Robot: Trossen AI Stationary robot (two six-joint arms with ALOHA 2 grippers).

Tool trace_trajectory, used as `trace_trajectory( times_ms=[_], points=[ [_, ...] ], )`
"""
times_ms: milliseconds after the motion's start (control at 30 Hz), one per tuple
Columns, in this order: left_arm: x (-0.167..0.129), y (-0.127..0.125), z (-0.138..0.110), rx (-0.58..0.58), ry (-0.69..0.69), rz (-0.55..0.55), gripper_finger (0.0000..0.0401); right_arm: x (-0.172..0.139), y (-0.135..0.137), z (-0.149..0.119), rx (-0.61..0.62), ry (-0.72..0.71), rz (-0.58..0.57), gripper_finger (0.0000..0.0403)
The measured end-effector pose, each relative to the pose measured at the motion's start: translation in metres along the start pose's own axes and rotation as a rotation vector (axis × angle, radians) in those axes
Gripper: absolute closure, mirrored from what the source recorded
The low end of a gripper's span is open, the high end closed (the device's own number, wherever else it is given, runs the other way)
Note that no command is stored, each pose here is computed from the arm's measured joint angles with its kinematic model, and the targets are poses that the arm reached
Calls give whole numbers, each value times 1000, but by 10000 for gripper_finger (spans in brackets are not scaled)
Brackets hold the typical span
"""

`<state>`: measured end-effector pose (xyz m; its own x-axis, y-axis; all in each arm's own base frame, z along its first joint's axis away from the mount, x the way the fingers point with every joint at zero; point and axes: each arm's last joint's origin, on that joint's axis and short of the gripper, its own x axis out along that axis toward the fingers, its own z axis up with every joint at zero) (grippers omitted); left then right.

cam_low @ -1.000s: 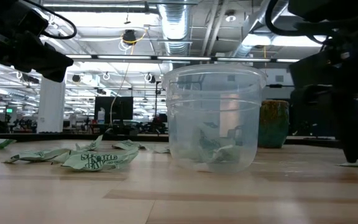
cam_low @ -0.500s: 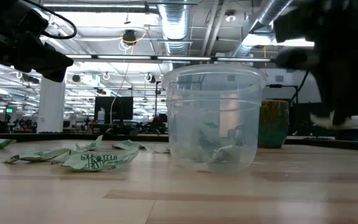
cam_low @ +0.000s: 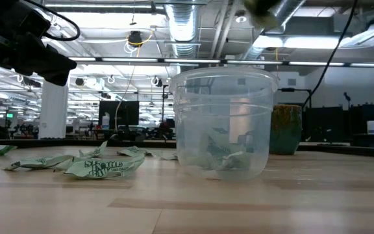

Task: Pick and place Stevia / Truvia into bins
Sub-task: Put the stevia packet into the bottom transparent container

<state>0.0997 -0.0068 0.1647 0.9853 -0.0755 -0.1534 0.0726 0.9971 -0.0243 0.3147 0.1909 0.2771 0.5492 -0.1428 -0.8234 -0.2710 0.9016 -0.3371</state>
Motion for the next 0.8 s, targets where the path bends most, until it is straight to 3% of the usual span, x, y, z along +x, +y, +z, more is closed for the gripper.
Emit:
trace_trajectory(
  times_ms=[167, 400, 600, 800],
  points=[
    [0, 0, 0, 0, 0, 0, 401, 11, -18, 15, 10, -107, 152, 402],
    [0, 0, 0, 0, 0, 0, 401, 22, -43, 11, 92, -55, 175, 400],
    [0, 0, 0, 0, 0, 0, 401, 49, -41, -4, 106, -55, 260, 401],
    [0, 0, 0, 0, 0, 0, 401, 48, -38, -3, 115, -64, 294, 395]
  ],
)
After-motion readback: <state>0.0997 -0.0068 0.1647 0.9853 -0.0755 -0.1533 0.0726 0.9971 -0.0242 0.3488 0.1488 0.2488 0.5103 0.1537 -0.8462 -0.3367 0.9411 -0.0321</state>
